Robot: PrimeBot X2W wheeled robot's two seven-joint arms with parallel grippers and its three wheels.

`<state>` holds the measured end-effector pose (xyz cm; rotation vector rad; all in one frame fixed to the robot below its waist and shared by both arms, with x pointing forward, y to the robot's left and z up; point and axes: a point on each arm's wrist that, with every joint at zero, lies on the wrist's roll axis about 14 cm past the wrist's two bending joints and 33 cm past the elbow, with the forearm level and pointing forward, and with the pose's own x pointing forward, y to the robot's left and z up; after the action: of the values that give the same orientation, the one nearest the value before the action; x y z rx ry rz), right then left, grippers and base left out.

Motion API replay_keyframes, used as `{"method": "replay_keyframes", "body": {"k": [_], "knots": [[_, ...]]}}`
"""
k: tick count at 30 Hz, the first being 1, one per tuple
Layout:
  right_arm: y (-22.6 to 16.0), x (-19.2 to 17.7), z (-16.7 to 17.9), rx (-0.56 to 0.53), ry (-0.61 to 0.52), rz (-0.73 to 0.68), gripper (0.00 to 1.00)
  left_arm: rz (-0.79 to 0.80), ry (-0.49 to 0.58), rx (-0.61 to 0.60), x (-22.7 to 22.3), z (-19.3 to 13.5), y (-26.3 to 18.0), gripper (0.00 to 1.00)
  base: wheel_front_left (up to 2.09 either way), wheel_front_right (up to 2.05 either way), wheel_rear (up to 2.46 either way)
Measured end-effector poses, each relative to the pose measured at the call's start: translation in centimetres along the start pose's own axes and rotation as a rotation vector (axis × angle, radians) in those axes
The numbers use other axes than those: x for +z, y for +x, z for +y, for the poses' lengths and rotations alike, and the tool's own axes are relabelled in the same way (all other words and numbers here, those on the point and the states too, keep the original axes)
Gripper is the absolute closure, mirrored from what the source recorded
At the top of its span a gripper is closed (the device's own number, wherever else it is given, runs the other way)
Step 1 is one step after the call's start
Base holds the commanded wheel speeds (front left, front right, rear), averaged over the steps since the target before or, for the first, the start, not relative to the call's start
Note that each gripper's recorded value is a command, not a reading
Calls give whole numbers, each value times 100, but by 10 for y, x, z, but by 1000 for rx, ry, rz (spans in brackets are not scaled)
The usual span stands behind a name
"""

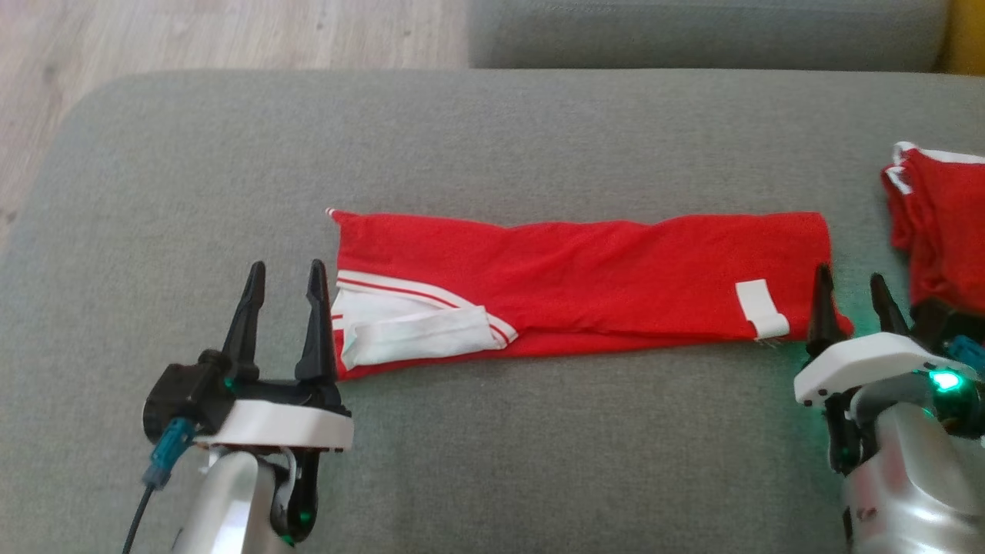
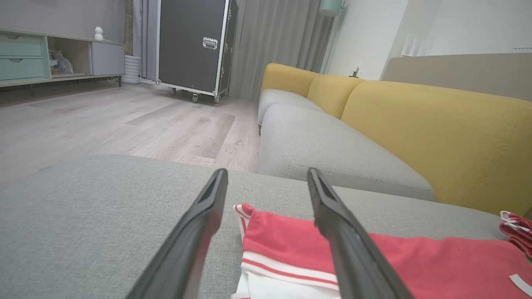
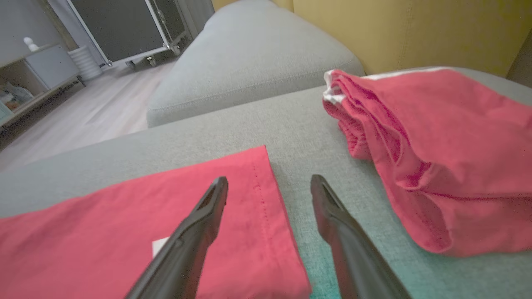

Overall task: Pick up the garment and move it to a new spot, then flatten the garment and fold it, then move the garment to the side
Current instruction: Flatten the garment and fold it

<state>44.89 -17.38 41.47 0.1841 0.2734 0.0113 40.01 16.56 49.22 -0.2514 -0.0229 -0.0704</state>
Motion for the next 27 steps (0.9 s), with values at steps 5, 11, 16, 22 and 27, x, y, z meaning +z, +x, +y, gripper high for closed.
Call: {"method": "replay_keyframes", "body": {"k": [5,11,16,22,27], "knots": [[9,-34,-11,-49,-7,146,0,25,0,5,-8,4,1,0,0,0,0],[19,-54,-8,-57,28,232,11,29,2,8,-10,6,6,0,0,0,0],[21,-54,-2,-43,11,221,100,33,3,7,-11,6,8,0,0,0,0],[15,-43,-7,-55,10,183,100,19,0,-12,-5,0,8,0,0,0,0],[4,-22,-33,-104,-26,122,100,-6,-11,-24,3,-6,3,0,0,0,0]]}}
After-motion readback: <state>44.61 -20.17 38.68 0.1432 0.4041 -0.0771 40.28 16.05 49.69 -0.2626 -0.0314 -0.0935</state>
